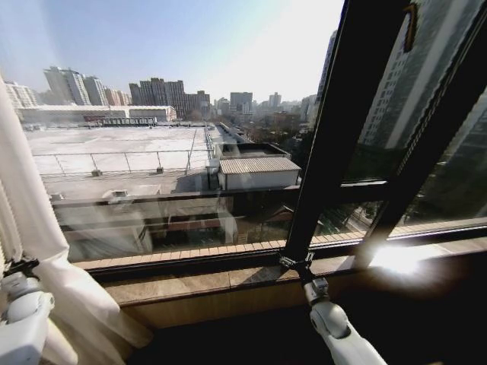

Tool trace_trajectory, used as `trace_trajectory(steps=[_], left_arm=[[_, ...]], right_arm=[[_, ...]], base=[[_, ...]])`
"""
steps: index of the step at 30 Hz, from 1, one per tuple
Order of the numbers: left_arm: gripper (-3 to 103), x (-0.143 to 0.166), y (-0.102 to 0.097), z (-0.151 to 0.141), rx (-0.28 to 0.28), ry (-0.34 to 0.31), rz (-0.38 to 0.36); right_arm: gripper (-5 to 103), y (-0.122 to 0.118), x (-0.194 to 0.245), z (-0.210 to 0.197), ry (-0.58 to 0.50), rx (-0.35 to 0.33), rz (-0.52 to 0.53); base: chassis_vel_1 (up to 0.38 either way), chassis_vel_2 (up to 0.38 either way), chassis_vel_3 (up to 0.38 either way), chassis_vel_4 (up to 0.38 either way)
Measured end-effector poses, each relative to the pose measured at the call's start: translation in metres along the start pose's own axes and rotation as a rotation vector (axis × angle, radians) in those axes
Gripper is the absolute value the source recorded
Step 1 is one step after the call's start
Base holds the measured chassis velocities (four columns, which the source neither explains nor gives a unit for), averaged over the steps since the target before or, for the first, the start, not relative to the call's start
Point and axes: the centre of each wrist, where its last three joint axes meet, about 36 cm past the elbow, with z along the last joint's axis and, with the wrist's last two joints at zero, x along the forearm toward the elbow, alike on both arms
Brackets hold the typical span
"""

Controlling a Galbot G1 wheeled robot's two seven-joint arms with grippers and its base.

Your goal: Open the curtains by pulling them apart, changing their state from closed to fully open.

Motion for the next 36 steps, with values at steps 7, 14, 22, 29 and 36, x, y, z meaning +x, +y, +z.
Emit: trace_trajectory(steps=[7, 14, 22, 29, 36], left_arm=[[0, 0.001, 0.0, 0.004, -0.016, 0.01, -0.013], [6, 0.033, -0.015, 0.007, -0.029, 0.049, 0.031], [33, 0.138, -0.026, 0.018, -0.017, 0.009, 0.137], [55, 0.224, -0.035, -0.001, 0.081, -0.031, 0.288], [82, 0.285, -0.043, -0.029, 0.235, -0.06, 0.559]], right_arm=[[100, 0.0, 0.0, 0.0, 0.0, 0.0, 0.0], [100, 0.0, 0.0, 0.0, 0.0, 0.0, 0.0], [100, 0.0, 0.0, 0.0, 0.0, 0.0, 0.0], [100, 0.0, 0.0, 0.0, 0.0, 0.0, 0.0], [100, 0.0, 0.0, 0.0, 0.0, 0.0, 0.0]], base=[[0.0, 0.0, 0.0, 0.0], [0.0, 0.0, 0.0, 0.0], [0.0, 0.0, 0.0, 0.0], [0.0, 0.0, 0.0, 0.0], [0.0, 0.0, 0.0, 0.0]])
